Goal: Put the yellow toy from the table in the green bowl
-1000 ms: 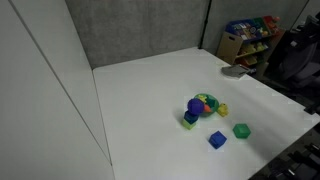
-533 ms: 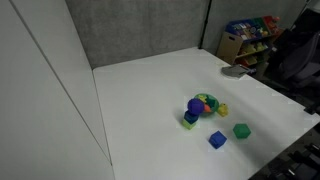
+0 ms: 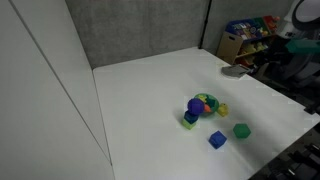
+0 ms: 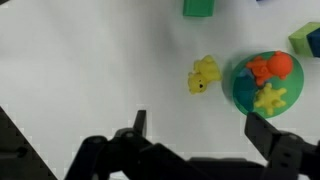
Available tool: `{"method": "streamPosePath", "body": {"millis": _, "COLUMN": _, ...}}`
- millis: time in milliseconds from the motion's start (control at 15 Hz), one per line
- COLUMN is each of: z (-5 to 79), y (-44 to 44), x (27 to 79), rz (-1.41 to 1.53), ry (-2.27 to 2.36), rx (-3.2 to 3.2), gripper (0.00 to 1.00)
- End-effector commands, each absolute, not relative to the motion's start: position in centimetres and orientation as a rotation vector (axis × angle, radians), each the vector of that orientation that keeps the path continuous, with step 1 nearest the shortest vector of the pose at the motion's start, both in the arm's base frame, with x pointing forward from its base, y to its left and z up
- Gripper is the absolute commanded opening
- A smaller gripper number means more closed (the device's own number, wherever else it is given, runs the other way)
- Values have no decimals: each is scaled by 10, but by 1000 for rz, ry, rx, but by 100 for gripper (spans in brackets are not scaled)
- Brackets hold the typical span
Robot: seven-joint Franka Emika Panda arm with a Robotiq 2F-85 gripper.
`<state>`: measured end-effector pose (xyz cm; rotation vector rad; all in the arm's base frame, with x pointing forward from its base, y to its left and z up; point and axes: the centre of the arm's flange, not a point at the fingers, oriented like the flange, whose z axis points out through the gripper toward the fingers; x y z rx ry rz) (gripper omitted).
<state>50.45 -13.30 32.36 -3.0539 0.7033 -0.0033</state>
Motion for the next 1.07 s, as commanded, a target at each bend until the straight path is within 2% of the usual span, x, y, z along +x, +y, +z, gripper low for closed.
{"method": "streamPosePath", "body": {"millis": 0, "z": 288, "y": -139, "x": 537, "rz": 73, "ry": 835, "rx": -3025, "gripper": 100}}
{"method": "streamPosePath", "body": {"millis": 667, "z": 196, "y": -145, "x": 576, "rz": 214, "ry": 1083, "rx": -2862, "gripper": 100}}
{"method": "streamPosePath", "body": {"millis": 800, "z": 196, "y": -140, "x": 561, "rz": 221, "ry": 1048, "rx": -2885, "gripper": 100}}
{"method": "streamPosePath", "body": {"millis": 1000, "z": 192, "y": -140, "x": 566, "rz": 223, "ry": 1064, "rx": -2860, "gripper": 100}}
